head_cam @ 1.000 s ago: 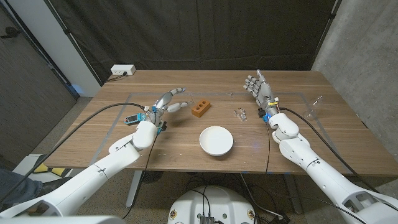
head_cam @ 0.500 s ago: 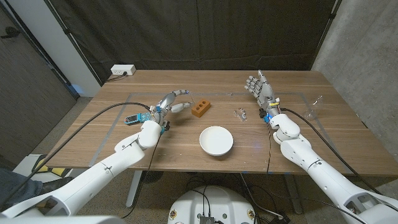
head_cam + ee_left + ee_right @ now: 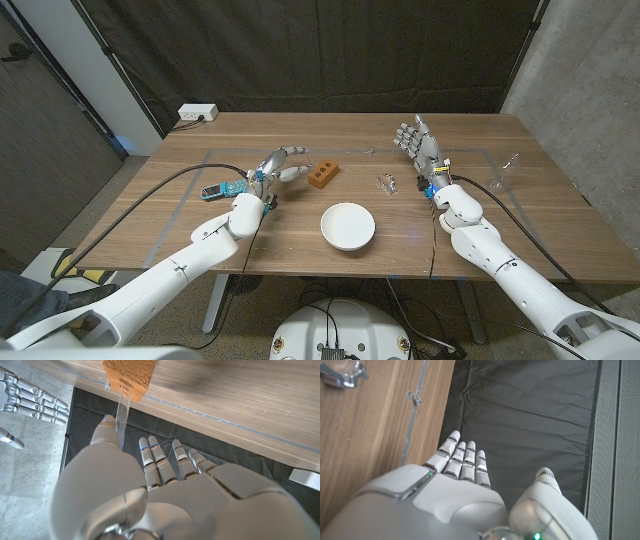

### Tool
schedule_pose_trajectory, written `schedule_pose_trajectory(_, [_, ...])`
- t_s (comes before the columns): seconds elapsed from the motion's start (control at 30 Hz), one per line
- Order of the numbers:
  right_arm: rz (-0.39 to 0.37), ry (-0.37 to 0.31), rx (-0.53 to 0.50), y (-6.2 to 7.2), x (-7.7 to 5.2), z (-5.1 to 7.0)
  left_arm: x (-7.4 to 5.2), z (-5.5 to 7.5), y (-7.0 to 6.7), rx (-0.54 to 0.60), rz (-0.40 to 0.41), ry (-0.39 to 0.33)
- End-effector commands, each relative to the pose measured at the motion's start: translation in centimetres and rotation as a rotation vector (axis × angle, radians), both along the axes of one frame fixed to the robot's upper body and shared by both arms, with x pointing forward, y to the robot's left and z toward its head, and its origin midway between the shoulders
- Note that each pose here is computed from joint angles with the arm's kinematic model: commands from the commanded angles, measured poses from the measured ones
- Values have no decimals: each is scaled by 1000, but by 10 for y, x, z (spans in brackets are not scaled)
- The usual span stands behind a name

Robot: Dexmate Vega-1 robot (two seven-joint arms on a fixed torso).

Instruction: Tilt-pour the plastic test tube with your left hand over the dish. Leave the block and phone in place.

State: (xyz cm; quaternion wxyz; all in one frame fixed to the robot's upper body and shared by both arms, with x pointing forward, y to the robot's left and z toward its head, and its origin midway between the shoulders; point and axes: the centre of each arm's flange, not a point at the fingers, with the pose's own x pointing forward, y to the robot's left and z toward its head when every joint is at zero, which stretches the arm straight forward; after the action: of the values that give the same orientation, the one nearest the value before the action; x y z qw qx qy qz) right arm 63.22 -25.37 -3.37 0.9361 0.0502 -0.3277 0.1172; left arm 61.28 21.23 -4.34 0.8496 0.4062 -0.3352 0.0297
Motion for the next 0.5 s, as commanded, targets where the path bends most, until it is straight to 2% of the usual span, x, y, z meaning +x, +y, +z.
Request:
schedule_pose_trajectory(0.03, [0, 4, 2, -1, 1, -2, 7, -2, -12, 24, -15, 19])
schedule_pose_trajectory(0.5, [-8, 7, 4, -4, 2, -2, 11, -4, -20, 18, -23, 30])
